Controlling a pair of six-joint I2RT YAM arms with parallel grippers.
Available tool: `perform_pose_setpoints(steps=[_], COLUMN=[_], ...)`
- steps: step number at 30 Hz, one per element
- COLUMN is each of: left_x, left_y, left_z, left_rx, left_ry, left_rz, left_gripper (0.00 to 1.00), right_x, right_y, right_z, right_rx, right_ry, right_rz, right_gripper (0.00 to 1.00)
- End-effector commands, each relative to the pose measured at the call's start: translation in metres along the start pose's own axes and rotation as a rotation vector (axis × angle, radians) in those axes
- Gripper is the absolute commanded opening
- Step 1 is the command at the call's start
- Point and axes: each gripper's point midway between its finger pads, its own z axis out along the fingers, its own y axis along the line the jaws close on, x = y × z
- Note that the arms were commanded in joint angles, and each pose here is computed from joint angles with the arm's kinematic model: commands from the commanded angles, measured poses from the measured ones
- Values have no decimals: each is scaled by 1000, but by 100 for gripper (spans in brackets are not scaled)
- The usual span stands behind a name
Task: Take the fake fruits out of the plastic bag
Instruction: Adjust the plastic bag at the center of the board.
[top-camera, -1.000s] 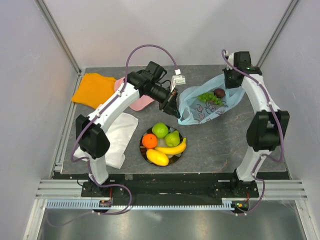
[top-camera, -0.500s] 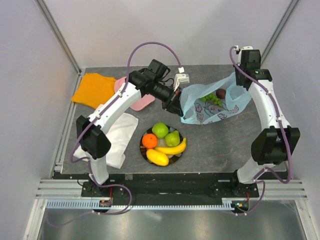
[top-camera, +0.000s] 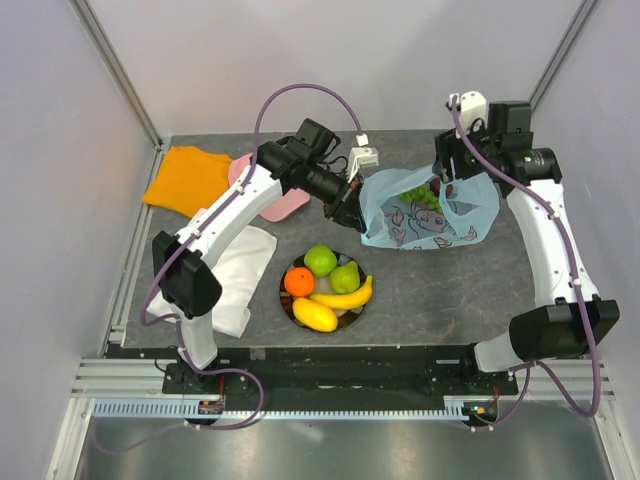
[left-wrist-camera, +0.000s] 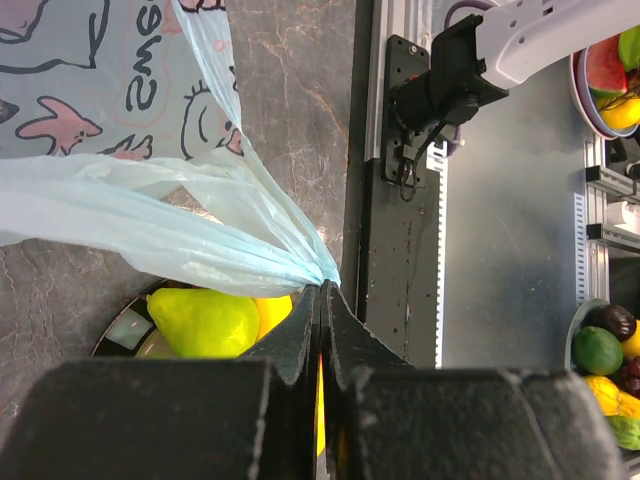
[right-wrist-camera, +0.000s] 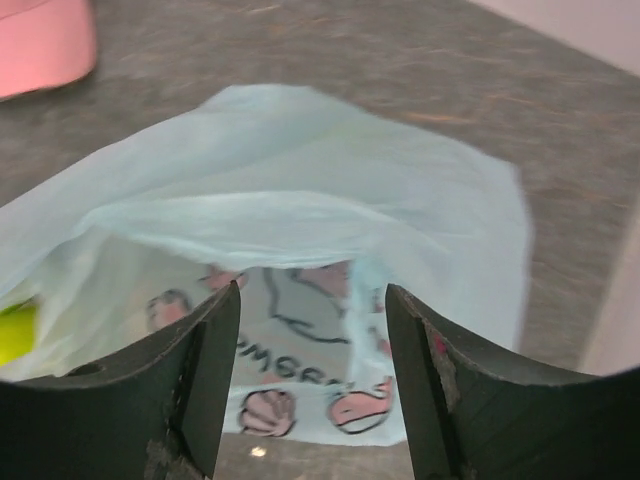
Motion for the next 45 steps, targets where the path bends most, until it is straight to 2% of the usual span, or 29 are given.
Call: perform_pose_setpoints(steps=[1, 9, 21, 27, 30, 36, 41, 45], left_x=[-11, -10, -9, -9, -10, -7, -9, -9], left_y=[-5, -4, -8, -9, -9, -9, -9, -9], left_z=[-3, -3, 0, 2, 3, 4, 6, 7], left_rx=[-7, -15, 2, 10, 13, 15, 25, 26], left_ry=[-27, -22, -19, -17, -17, -13, -14, -13], left_rz=[33, 36, 37, 35, 34, 33, 34, 32], left_gripper=[1, 1, 2, 1, 2, 2, 1, 2], right_x=[54, 118, 124, 156, 154, 120, 123, 149], right_y=[44, 42, 6, -11, -11, 2, 1, -5], right_z=[15, 29, 86, 114, 117, 99, 90, 92], right_rx=[-203, -128, 58, 182, 212, 244, 340, 366], right_ry=[148, 361, 387, 468, 450, 351, 397, 481], right_rz=[40, 48, -21, -125, -162, -290, -464, -491], right_gripper=[66, 62, 65, 68, 65, 66, 67, 67])
